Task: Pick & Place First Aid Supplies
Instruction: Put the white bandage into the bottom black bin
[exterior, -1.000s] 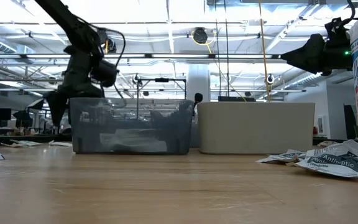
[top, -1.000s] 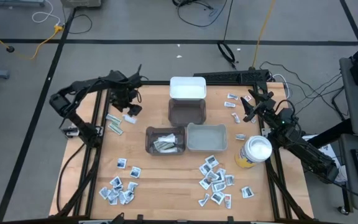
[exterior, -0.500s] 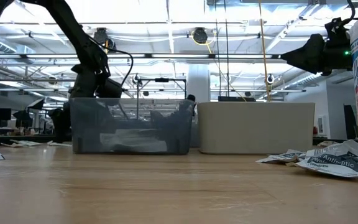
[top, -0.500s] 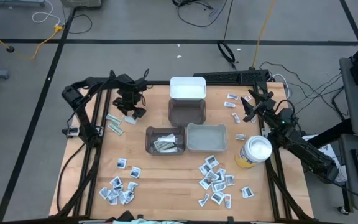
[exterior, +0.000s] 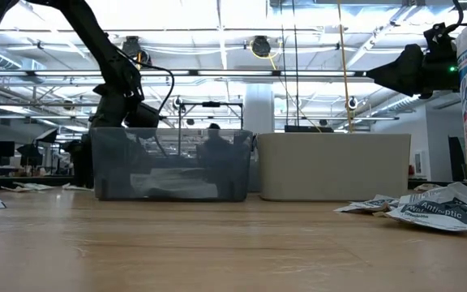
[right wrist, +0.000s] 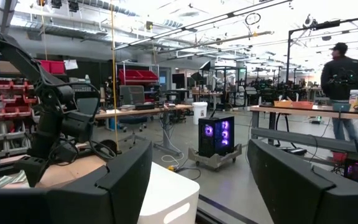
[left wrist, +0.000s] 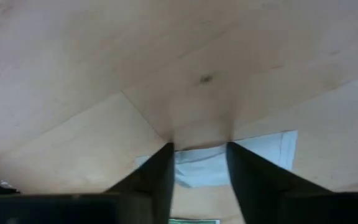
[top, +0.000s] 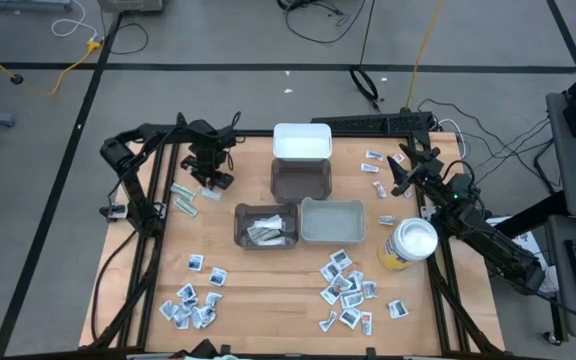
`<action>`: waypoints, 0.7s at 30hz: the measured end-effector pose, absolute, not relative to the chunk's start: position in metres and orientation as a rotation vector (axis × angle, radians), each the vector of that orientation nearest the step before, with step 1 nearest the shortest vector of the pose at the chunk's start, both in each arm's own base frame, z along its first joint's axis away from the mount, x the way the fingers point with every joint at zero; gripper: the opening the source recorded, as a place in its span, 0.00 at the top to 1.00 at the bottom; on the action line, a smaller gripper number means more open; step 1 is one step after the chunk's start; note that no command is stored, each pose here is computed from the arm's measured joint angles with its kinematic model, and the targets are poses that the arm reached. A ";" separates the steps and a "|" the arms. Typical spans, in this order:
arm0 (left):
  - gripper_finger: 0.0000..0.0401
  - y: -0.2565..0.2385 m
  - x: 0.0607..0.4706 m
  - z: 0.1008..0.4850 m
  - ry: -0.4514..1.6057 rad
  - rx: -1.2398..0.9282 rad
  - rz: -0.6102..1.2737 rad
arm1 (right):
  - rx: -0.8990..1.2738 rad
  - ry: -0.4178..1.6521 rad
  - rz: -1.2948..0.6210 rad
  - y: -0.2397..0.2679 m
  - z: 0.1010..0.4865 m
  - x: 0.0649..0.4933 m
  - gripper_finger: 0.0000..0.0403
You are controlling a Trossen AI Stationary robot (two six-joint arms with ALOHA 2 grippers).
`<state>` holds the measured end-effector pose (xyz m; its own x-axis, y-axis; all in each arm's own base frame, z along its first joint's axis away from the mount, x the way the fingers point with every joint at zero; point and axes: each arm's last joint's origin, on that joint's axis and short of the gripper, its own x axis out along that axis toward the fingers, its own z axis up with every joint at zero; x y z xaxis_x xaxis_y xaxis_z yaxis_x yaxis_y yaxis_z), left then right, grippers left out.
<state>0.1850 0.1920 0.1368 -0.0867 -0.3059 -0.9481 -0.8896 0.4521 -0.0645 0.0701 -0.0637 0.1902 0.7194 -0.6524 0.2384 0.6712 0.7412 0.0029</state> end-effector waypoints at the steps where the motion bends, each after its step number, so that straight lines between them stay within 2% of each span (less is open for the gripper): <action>1: 0.71 0.192 0.185 0.137 1.633 -1.061 0.679 | -0.086 -0.231 -0.733 -0.064 0.190 0.070 0.35; 9: 0.98 0.192 0.187 0.137 1.606 -1.086 0.644 | -0.086 -0.231 -0.733 -0.064 0.190 0.070 0.35; 21: 0.99 0.195 0.184 0.139 1.581 -1.099 0.661 | -0.086 -0.231 -0.733 -0.064 0.190 0.070 0.35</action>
<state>0.1839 0.1949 0.1391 -0.0263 -0.3170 -0.9481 -0.8973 0.4256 -0.1174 0.0701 -0.0637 0.1903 0.7189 -0.6529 0.2384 0.6717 0.7408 0.0030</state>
